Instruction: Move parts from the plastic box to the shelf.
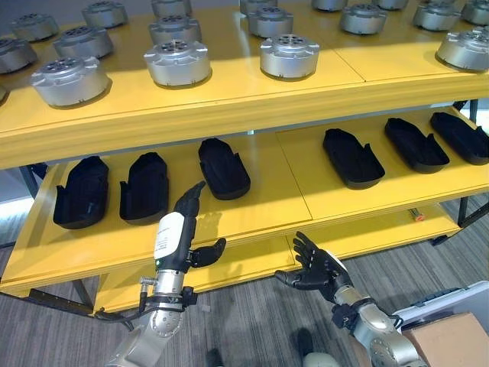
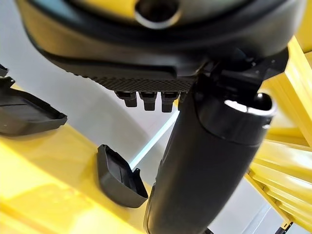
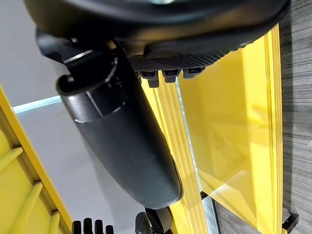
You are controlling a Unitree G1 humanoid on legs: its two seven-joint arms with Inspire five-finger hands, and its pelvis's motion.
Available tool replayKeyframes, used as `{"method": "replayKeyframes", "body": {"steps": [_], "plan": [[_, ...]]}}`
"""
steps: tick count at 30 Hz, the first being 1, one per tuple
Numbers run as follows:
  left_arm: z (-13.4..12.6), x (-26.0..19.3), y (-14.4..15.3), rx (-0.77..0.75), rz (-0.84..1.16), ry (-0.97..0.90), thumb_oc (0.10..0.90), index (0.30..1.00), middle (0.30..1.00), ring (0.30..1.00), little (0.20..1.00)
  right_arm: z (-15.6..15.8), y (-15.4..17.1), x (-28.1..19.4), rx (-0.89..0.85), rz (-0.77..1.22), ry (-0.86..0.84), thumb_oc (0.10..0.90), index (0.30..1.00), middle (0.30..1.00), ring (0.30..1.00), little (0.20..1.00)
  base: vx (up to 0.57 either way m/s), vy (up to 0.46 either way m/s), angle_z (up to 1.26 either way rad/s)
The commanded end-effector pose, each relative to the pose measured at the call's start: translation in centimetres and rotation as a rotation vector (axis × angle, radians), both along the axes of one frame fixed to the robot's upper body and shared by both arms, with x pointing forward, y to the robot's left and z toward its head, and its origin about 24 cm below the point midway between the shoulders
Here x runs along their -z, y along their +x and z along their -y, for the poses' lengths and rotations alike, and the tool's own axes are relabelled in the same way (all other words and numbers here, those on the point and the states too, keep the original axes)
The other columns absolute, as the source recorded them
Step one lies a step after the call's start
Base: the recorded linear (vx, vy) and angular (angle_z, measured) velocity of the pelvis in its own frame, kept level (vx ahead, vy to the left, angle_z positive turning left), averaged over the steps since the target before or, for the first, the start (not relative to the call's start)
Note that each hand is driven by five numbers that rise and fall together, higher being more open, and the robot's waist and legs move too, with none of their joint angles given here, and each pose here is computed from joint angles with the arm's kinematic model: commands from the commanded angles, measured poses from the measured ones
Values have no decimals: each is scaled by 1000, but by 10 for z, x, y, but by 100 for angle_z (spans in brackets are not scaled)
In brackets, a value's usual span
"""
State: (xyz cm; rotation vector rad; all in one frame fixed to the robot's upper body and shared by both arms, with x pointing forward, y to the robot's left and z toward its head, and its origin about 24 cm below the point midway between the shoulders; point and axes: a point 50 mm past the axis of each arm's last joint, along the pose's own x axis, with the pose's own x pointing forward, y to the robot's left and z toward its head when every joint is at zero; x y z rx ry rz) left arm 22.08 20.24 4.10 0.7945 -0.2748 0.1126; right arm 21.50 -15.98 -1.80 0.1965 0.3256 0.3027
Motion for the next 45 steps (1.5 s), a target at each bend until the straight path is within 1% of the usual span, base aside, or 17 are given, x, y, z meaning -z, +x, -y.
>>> {"method": "replayKeyframes", "body": {"steps": [1, 5, 15, 29, 35, 40, 43, 45], "plan": [[-14, -45, 14, 28, 198, -16, 900, 1000, 1000, 1000, 1000, -2, 22, -36, 28, 229, 49, 900, 1000, 1000, 1000, 1000, 0, 0, 0], [-17, -35, 11, 37, 107, -72, 900, 1000, 1000, 1000, 1000, 7, 23, -38, 91, 239, 39, 900, 1000, 1000, 1000, 1000, 0, 0, 0], [-15, -21, 2, 97, -2, -78, 900, 1000, 1000, 1000, 1000, 18, 22, -37, 137, 234, 26, 900, 1000, 1000, 1000, 1000, 0, 0, 0], [-16, -21, -1, 98, 2, -76, 900, 1000, 1000, 1000, 1000, 25, 21, -43, 177, 277, 19, 900, 1000, 1000, 1000, 1000, 0, 0, 0], [-24, -16, -1, 48, -30, -62, 900, 1000, 1000, 1000, 1000, 32, 24, -58, 213, 365, -26, 900, 1000, 1000, 1000, 1000, 0, 0, 0], [-25, -15, -1, 48, -40, -49, 900, 1000, 1000, 1000, 1000, 35, 28, -75, 228, 447, -65, 900, 1000, 1000, 1000, 1000, 0, 0, 0], [-22, -18, -2, 76, -31, -39, 900, 1000, 1000, 1000, 1000, 36, 32, -91, 227, 518, -101, 900, 1000, 1000, 1000, 1000, 0, 0, 0], [-21, -19, -2, 82, -32, -40, 900, 1000, 1000, 1000, 1000, 37, 32, -94, 227, 526, -100, 900, 1000, 1000, 1000, 1000, 0, 0, 0]]}}
